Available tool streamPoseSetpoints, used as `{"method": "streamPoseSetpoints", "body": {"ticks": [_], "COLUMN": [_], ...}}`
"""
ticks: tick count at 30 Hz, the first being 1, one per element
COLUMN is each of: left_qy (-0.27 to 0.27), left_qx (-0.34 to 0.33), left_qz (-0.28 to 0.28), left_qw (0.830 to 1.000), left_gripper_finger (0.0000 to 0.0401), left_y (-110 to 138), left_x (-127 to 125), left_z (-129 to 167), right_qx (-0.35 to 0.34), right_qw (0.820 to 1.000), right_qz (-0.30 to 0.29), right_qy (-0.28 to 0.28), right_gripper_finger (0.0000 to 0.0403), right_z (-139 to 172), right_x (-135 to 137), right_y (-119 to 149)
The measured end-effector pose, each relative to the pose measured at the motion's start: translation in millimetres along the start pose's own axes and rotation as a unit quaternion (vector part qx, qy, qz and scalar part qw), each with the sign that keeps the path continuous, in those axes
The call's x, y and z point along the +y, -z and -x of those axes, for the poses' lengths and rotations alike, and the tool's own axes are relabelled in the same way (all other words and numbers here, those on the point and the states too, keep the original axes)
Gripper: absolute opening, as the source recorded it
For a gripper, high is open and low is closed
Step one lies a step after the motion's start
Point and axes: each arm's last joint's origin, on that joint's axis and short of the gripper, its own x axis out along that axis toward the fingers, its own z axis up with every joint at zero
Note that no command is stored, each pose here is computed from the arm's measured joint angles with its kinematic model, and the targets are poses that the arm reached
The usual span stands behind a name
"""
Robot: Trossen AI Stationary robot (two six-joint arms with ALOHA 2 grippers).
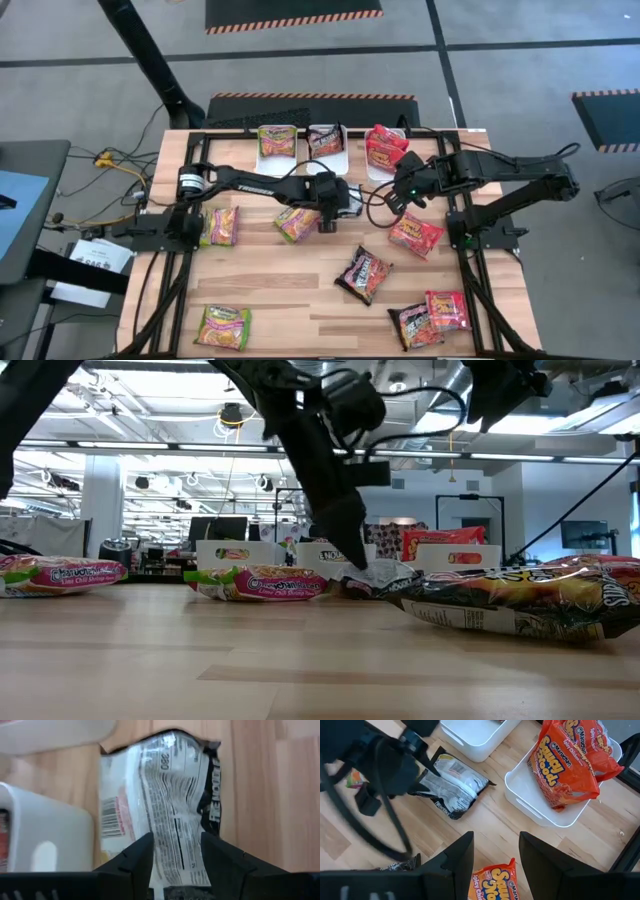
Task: Sort Maruchan noodles
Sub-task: Put the black noodle pack into the middle white bin
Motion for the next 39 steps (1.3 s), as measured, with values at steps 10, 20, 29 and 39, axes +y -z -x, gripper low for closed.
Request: {"method": "streamPoseSetpoints", "body": {"ticks": [10,20,29,39], "left_qy": [-0.009,-0.011,0.035,0.158], "left_qx": [0.028,0.062,0.051,0.064], "left_qz": [0.023,0.016,0.014,0.054], "left_qw": [0.999,0.998,0.998,0.984], "left_gripper_finger": [0.0155,0.0087,0.0002,0.0], "left_y": [11.4,23.1,6.6,-31.1], "left_x": [3.8,-5.4,-7.0,21.3], "left_z": [-23.8,-44.7,-38.0,-6.3], "right_qx": [-0.002,-0.001,-0.001,-0.008], "right_qw": [1.0,1.0,1.0,1.0], "right_qz": [-0.001,-0.001,-0.001,-0.006], "right_qy": [-0.002,-0.002,-0.001,-0.012], "right_gripper_finger": [0.018,0.018,0.018,0.018], "right_z": [0.0,-0.1,-0.2,6.7], "right_x": [0.3,0.4,0.1,-4.6], "right_y": [-0.3,-0.3,-0.5,-0.3]}}
